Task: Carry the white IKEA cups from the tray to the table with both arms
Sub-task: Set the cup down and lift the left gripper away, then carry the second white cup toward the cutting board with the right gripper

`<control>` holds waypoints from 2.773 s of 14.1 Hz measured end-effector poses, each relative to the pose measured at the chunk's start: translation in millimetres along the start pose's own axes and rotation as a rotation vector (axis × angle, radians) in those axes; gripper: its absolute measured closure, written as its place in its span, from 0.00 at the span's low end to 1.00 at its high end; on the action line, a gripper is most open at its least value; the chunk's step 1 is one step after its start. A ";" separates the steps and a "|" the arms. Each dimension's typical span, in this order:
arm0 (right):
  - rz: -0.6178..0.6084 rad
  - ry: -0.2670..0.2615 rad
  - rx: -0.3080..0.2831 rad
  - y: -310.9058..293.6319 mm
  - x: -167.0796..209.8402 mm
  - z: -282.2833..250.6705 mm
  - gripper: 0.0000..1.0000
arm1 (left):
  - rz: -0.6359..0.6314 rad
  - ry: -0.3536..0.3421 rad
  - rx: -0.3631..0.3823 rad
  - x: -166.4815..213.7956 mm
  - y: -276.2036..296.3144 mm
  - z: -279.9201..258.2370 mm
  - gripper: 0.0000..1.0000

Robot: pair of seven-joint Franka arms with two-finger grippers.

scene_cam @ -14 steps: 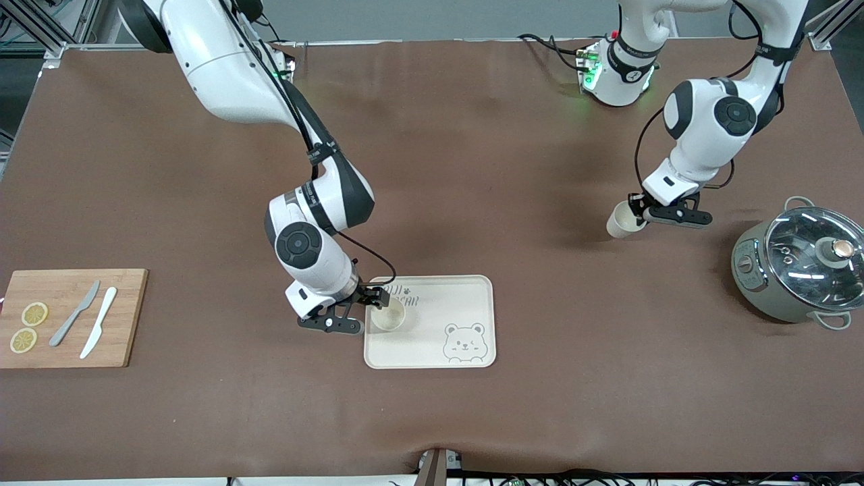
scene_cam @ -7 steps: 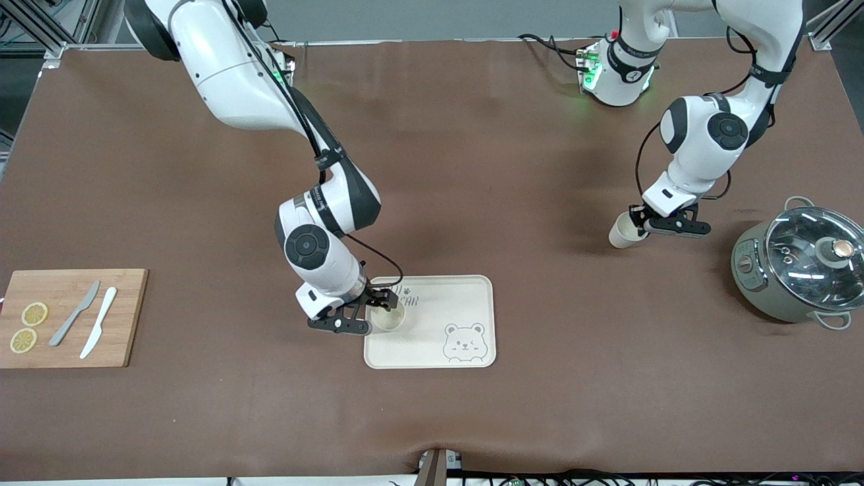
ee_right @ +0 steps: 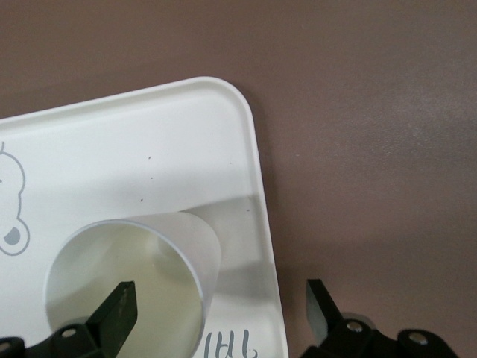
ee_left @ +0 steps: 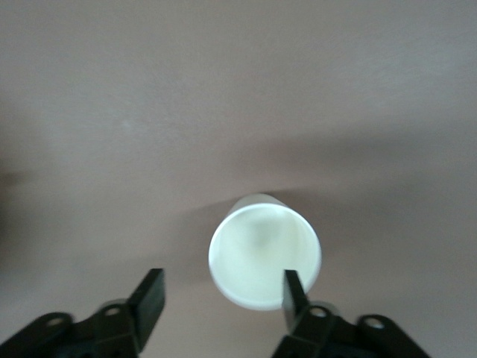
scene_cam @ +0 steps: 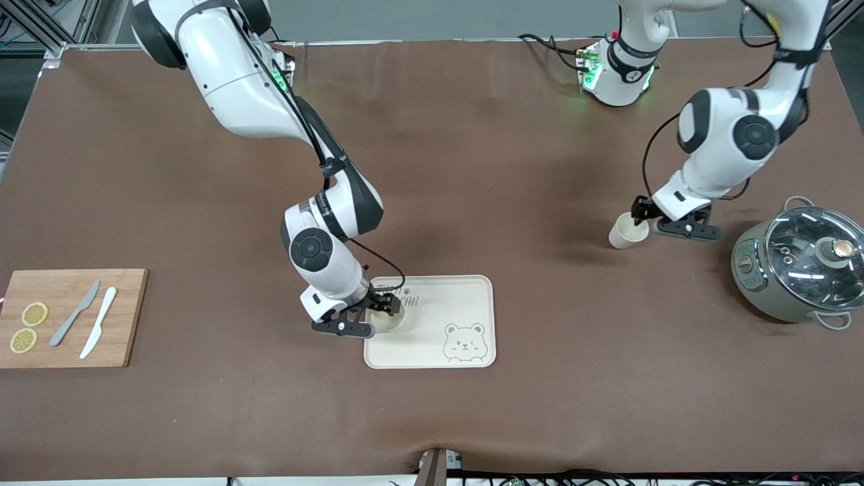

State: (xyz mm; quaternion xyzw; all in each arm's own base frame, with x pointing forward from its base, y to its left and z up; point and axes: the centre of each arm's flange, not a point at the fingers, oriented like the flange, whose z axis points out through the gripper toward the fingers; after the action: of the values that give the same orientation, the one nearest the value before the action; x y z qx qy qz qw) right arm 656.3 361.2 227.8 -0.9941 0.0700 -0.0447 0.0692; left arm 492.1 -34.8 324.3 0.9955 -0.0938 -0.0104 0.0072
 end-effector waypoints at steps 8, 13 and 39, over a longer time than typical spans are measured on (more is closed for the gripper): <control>-0.001 0.000 0.002 -1.1 -0.3 -0.3 0.13 | -0.084 0.130 0.010 120.2 8.6 -102.6 0.00; -0.007 -0.004 0.006 -5.5 -3.6 0.1 0.67 | -0.158 0.100 0.002 196.9 40.3 -135.6 0.00; -0.336 -0.273 -0.017 221.7 98.7 -192.1 0.97 | -0.093 0.132 -0.005 60.3 4.1 -302.6 0.00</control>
State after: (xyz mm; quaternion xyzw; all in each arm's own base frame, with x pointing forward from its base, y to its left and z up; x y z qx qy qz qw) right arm 705.2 104.2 393.2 -0.9892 -0.1063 0.0802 0.0611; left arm 557.2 -46.4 625.7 0.9973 -0.0468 0.0546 0.0152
